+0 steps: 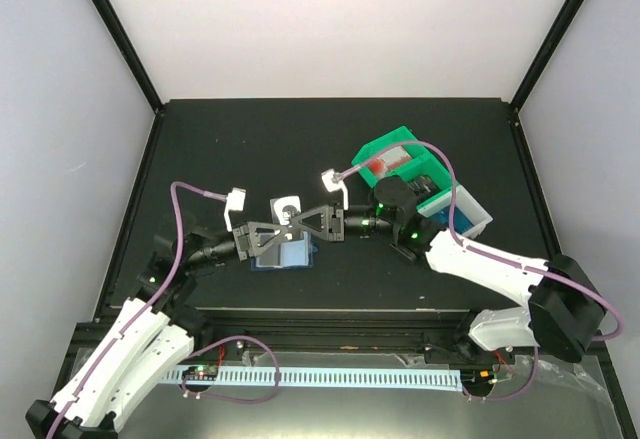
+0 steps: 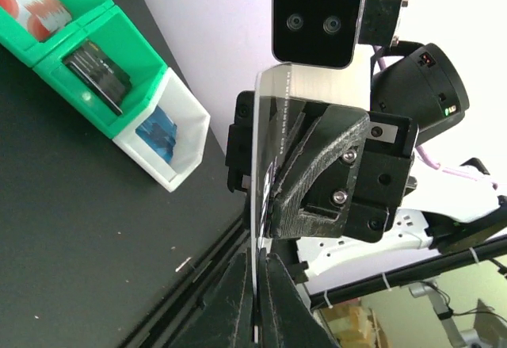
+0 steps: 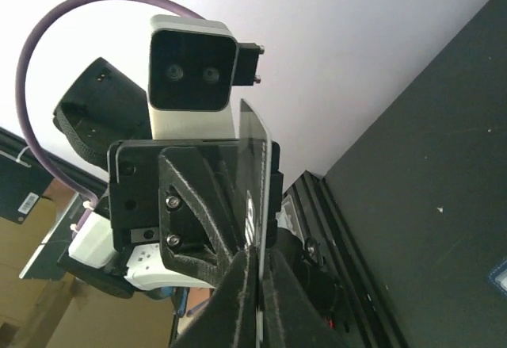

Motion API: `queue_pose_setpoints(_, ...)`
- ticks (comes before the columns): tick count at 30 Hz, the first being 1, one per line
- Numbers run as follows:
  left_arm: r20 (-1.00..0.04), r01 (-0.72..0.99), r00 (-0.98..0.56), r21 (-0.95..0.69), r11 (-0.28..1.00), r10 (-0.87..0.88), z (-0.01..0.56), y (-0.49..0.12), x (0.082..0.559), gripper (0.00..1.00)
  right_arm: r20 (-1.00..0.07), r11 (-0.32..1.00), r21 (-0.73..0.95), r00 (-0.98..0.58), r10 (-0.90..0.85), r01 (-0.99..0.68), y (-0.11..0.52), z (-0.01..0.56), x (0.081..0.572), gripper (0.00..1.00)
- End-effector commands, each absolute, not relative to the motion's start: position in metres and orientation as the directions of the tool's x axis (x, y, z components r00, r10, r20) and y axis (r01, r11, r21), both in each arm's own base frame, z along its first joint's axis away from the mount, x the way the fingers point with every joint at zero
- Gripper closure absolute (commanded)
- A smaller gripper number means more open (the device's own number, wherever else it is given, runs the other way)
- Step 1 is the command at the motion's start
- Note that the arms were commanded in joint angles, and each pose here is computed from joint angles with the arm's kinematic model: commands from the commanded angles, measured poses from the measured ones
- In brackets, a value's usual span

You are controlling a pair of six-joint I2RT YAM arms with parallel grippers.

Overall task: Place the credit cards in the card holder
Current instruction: Pick up the credit card from the storage box.

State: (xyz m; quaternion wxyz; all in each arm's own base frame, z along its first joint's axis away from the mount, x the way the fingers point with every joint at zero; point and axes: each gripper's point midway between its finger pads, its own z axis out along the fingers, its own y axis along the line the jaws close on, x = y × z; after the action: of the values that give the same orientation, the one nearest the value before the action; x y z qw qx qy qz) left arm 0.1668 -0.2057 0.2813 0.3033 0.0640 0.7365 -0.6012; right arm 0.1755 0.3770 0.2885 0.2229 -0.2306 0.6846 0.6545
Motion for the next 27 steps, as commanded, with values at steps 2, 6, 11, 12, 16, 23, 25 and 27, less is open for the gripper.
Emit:
queue_pose_setpoints(2, -0.498, 0.447, -0.819, -0.865, 0.229, -0.284, 0.303, -0.204, 0.159, 0.98, -0.625, -0.02, 0.78, -0.78, 0.02, -0.625, 0.375, 0.31, 0.159, 0.99)
queue_pose_setpoints(6, -0.497, 0.375, -0.818, -0.843, 0.387, -0.289, 0.271, -0.191, 0.167, 0.48, -0.606, 0.08, 0.794, -0.794, 0.044, -0.602, 0.373, 0.297, 0.169, 0.99)
queue_pose_setpoints(11, -0.517, 0.206, -0.813, -0.687, 0.697, -0.269, 0.201, -0.156, 0.188, 0.28, -0.521, 0.338, 0.814, -0.851, 0.065, -0.472, 0.365, 0.242, 0.196, 0.99)
queue_pose_setpoints(12, -0.517, 0.16, -0.809, -0.652, 0.741, -0.279, 0.189, -0.147, 0.192, 0.28, -0.501, 0.388, 0.811, -0.862, 0.075, -0.437, 0.363, 0.229, 0.201, 0.99)
queue_pose_setpoints(16, -0.539, 0.087, -0.788, -0.577, 0.812, -0.298, 0.167, -0.129, 0.2, 0.31, -0.423, 0.48, 0.805, -0.905, 0.05, -0.35, 0.368, 0.185, 0.208, 0.99)
queue_pose_setpoints(23, -0.58, 0.031, -0.747, -0.519, 0.854, -0.325, 0.138, -0.115, 0.215, 0.45, -0.327, 0.515, 0.818, -0.944, 0.05, -0.256, 0.39, 0.139, 0.216, 0.99)
queue_pose_setpoints(25, -0.582, 0.025, -0.741, -0.522, 0.853, -0.334, 0.127, -0.115, 0.22, 0.49, -0.312, 0.507, 0.826, -0.949, 0.046, -0.247, 0.397, 0.131, 0.218, 0.99)
queue_pose_setpoints(27, -0.581, 0.018, -0.74, -0.52, 0.854, -0.338, 0.116, -0.116, 0.224, 0.51, -0.299, 0.506, 0.829, -0.953, 0.042, -0.238, 0.403, 0.122, 0.22, 0.99)
